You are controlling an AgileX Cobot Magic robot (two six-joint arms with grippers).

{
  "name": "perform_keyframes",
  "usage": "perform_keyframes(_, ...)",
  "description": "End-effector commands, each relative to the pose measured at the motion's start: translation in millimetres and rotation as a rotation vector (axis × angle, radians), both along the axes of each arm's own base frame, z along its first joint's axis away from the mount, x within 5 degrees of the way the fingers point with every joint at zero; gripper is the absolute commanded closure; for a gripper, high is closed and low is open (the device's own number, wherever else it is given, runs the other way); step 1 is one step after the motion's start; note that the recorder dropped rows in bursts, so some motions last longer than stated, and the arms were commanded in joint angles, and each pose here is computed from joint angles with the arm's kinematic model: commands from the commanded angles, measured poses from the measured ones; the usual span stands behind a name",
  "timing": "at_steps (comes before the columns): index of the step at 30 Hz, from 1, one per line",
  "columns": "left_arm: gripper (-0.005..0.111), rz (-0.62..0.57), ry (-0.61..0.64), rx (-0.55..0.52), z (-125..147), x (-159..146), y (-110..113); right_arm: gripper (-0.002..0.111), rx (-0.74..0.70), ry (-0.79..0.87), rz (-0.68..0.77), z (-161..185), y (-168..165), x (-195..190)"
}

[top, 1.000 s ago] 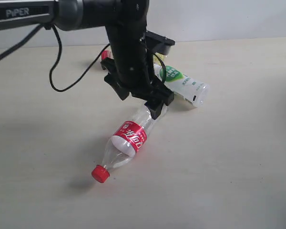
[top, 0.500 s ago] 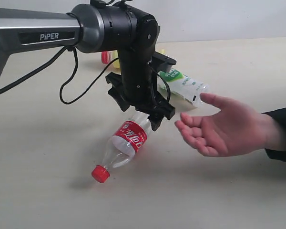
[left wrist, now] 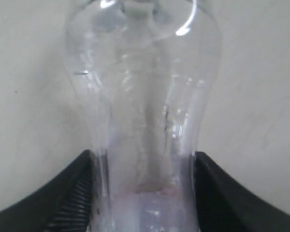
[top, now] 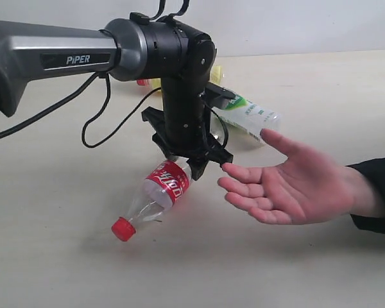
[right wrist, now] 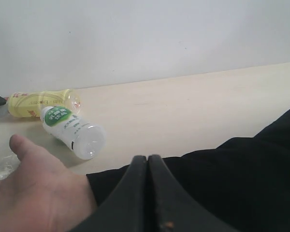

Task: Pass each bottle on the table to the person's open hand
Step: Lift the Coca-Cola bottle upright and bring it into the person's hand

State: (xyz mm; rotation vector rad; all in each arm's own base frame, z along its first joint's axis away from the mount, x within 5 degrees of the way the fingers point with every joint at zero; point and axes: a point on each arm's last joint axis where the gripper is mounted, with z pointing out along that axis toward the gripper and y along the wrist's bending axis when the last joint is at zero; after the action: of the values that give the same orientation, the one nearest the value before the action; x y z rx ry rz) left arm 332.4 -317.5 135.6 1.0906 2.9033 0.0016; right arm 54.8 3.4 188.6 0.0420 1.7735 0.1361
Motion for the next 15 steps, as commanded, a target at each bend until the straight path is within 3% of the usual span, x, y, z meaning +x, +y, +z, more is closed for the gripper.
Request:
perform_keyframes(1,0.103,0.005,0.028,0.031,1.5,-3.4,3.4,0.108,-0.01,-0.008,-0.001,-0.8,-0.2,-0.1)
perform_keyframes(9,0.107,-0.02,-0.067,0.074,44.0,-2.4,15.7,0.108,-0.01,-0.008,-0.001,-0.8,-0.2,-0.1)
perform_keyframes(15,0.107,0.024,-0.175,-0.029,97.6,-7.6,21.3,0.108,-0.01,-0.008,-0.001,-0.8,-0.2,-0.1)
